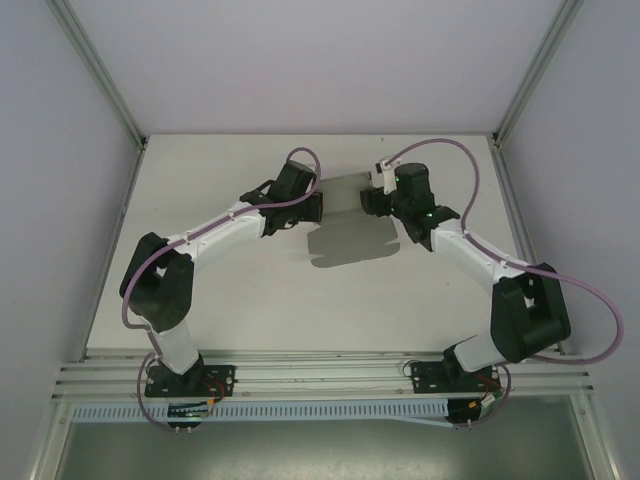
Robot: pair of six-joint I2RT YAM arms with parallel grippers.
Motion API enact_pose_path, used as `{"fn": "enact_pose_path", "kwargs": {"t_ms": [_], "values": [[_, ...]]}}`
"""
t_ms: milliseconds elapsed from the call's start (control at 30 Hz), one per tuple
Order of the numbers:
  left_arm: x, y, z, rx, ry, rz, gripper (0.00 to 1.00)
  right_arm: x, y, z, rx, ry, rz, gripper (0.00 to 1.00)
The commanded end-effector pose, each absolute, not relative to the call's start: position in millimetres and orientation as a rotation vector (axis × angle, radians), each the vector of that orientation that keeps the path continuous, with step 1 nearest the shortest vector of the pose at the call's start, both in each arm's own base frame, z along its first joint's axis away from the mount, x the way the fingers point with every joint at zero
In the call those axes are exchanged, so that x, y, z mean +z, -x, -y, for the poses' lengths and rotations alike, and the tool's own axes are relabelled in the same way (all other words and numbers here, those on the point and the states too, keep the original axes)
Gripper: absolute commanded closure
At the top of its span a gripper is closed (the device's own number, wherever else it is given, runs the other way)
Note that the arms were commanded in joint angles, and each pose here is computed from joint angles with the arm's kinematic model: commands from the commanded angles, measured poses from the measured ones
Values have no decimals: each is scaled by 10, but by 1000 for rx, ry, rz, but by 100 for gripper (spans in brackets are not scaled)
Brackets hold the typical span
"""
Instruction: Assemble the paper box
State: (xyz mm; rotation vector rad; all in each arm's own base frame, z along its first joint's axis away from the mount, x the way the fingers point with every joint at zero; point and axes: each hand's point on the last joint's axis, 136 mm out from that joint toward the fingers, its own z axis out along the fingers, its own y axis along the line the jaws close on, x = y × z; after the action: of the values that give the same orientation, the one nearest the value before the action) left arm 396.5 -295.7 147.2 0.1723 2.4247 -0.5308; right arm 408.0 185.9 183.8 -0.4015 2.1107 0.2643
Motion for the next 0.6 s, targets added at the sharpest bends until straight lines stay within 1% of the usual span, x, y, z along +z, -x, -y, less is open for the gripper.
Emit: {"fn": "enact_pose_path", "kwargs": {"t_ms": [0, 167, 267, 333, 367, 433, 567], "values": [[1534, -4028, 3013, -542, -186, -2416, 100, 1905, -4222, -1858, 149, 341, -2110, 58], [1506, -4061, 2990, -513, -163, -2429, 100, 1817, -4307, -1797, 103, 226, -2141, 89], [1441, -4146, 2836, -379, -92, -2454, 100, 1904, -4299, -1794, 79, 172, -2109, 98], [1338, -4224, 2654, -218, -21, -2477, 100, 1986, -4248, -1832, 43, 157, -2087, 100], [1284, -4262, 2564, -135, 11, -2486, 98, 2021, -4220, -1841, 22, 156, -2083, 100], [1180, -4306, 2397, 33, 68, -2516, 100, 2080, -4140, -1895, -37, 163, -2067, 100], [1008, -4374, 2200, 246, 141, -2534, 100, 2143, -4026, -1920, -80, 131, -2046, 100]]}}
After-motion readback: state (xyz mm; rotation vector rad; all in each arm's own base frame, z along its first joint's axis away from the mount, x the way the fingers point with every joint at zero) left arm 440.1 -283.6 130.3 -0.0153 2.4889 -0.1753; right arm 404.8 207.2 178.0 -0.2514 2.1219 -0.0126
